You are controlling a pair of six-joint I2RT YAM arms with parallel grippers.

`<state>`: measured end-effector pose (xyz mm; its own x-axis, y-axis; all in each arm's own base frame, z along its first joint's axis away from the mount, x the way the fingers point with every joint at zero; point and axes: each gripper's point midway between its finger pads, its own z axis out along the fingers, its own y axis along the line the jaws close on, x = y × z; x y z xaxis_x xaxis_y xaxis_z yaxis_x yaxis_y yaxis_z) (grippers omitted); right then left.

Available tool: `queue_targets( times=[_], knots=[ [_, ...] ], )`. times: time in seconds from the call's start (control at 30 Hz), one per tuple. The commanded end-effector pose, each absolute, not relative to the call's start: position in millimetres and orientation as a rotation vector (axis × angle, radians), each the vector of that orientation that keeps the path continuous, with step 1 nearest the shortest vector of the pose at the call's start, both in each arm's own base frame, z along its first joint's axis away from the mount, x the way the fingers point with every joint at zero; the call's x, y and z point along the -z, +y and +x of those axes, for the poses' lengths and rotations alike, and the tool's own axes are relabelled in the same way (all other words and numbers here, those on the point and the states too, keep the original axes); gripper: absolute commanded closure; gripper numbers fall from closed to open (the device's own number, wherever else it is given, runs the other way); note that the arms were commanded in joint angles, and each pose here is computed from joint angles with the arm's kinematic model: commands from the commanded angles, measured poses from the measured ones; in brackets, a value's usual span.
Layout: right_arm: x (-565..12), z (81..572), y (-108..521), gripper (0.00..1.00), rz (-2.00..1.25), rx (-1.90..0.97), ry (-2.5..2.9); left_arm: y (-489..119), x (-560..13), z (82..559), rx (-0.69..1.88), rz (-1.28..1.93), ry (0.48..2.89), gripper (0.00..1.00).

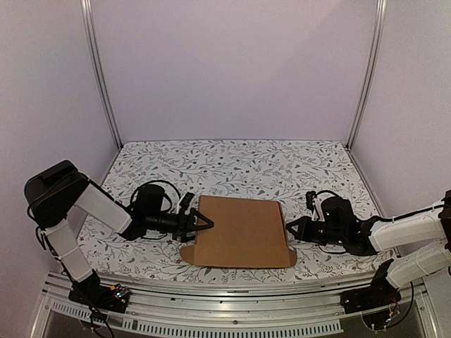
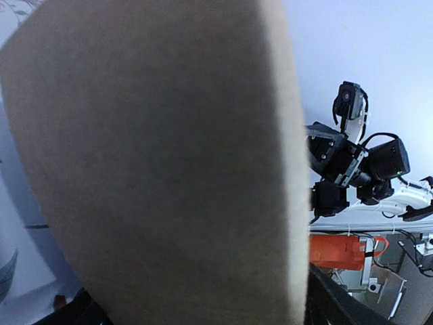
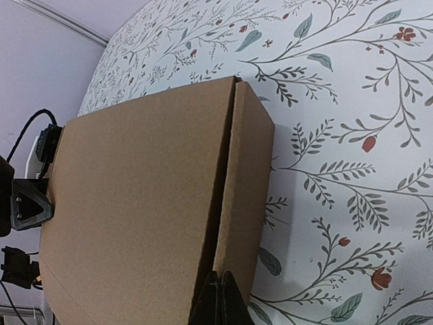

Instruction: Fold the paper box

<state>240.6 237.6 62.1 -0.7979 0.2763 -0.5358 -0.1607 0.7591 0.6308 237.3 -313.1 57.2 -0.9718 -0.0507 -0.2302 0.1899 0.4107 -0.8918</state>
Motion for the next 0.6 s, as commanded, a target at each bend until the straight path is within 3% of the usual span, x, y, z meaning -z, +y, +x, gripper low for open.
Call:
queue_targets(
  times=[0.0,0.3,0.43,0.57],
  knots=[
    [5,209,189,1.00,0.117,-0.613,2.573,-315,-63,241,1.661,0.111,2.402,0.22],
    [1,211,191,1.00,0.111,-0.622,2.565,-319,-69,242,1.701,0.114,2.388,0.42],
    [-5,213,196,1.00,0.091,-0.645,2.549,-321,-75,243,1.715,0.120,2.370,0.46],
    [-29,221,202,0.86,0.069,-0.691,2.475,-321,-88,243,1.729,0.136,2.328,0.46]
  ],
)
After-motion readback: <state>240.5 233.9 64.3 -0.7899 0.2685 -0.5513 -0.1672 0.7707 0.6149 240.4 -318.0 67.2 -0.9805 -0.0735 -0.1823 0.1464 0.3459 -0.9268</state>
